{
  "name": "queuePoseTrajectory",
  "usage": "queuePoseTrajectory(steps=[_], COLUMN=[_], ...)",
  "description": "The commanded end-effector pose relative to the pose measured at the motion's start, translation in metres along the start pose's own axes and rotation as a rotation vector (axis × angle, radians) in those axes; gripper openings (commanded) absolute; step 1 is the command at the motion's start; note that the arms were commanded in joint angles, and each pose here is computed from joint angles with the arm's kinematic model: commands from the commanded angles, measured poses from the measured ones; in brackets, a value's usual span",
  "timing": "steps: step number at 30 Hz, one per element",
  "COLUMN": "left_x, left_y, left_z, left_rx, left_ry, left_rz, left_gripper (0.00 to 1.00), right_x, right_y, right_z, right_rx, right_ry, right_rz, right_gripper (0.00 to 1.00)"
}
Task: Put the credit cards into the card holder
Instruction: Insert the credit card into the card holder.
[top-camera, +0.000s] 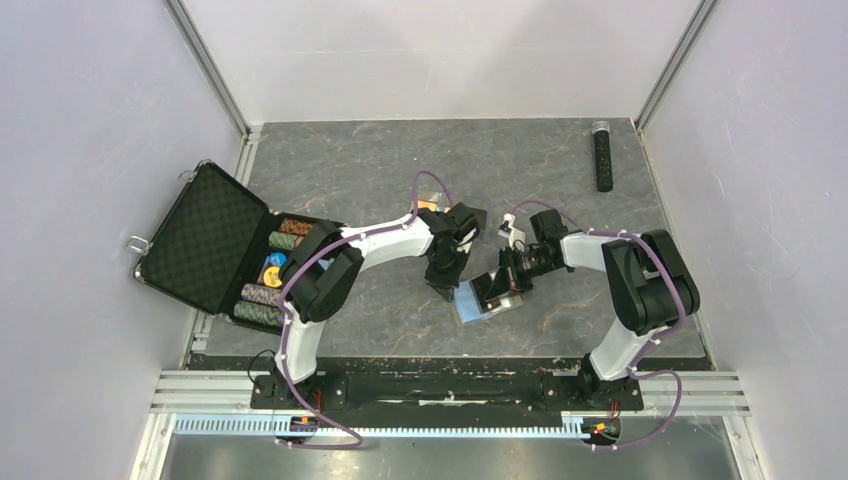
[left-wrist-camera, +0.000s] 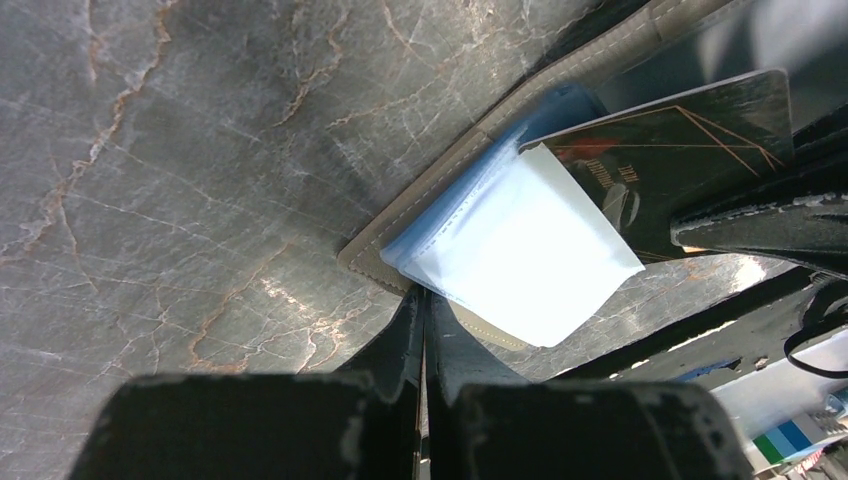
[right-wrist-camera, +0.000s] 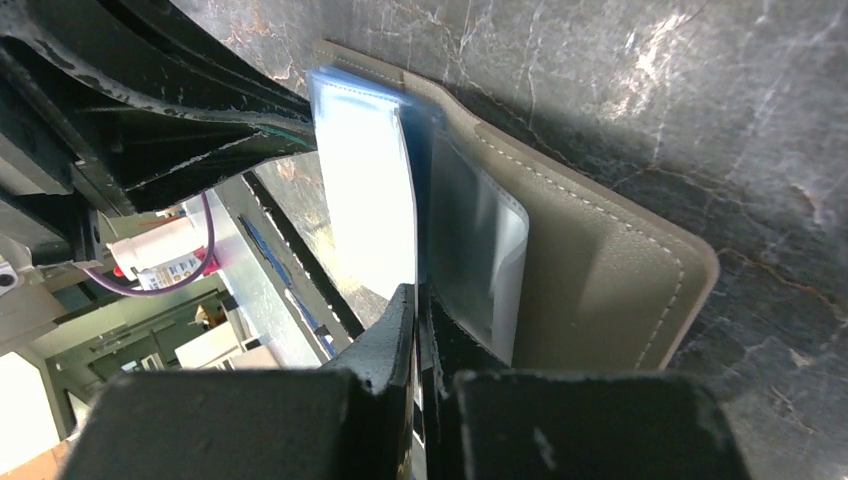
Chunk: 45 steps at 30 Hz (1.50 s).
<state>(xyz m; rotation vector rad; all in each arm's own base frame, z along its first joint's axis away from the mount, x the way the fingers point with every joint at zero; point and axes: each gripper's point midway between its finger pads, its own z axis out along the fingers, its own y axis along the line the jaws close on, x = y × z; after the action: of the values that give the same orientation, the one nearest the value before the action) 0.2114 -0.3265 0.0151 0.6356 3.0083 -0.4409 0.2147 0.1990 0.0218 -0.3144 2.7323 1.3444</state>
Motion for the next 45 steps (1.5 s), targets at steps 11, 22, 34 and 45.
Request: queuePoseTrajectory(steps=[11,22,34,45], left_x=[0.013,0.014,0.013,0.012], left_y=[0.002,0.002,0.002,0.001], left_z=[0.024,0.025,0.025,0.025], left_rx=[-0.001,0.001,0.002,0.002], left_ry=[0.064,0.068,0.069,0.068], left_rz=[0.028,0.024,0.020,0.023], left_gripper=[0.02,0.02,0.02,0.02], right_x=[0.018,0.007,0.009,0.001], right_y=[-0.004,-0.004,0.006,-0.010], right_z=[0.005,0.009,0.021,0.000], right_rx=[-0.002,0.008,0.015,0.249], right_ry=[0.025,-0.010,0.014,0.046], right_rz=[0.065,0.067,0.060,-0.047], right_gripper=[0.00,0.06,0.10,0.41])
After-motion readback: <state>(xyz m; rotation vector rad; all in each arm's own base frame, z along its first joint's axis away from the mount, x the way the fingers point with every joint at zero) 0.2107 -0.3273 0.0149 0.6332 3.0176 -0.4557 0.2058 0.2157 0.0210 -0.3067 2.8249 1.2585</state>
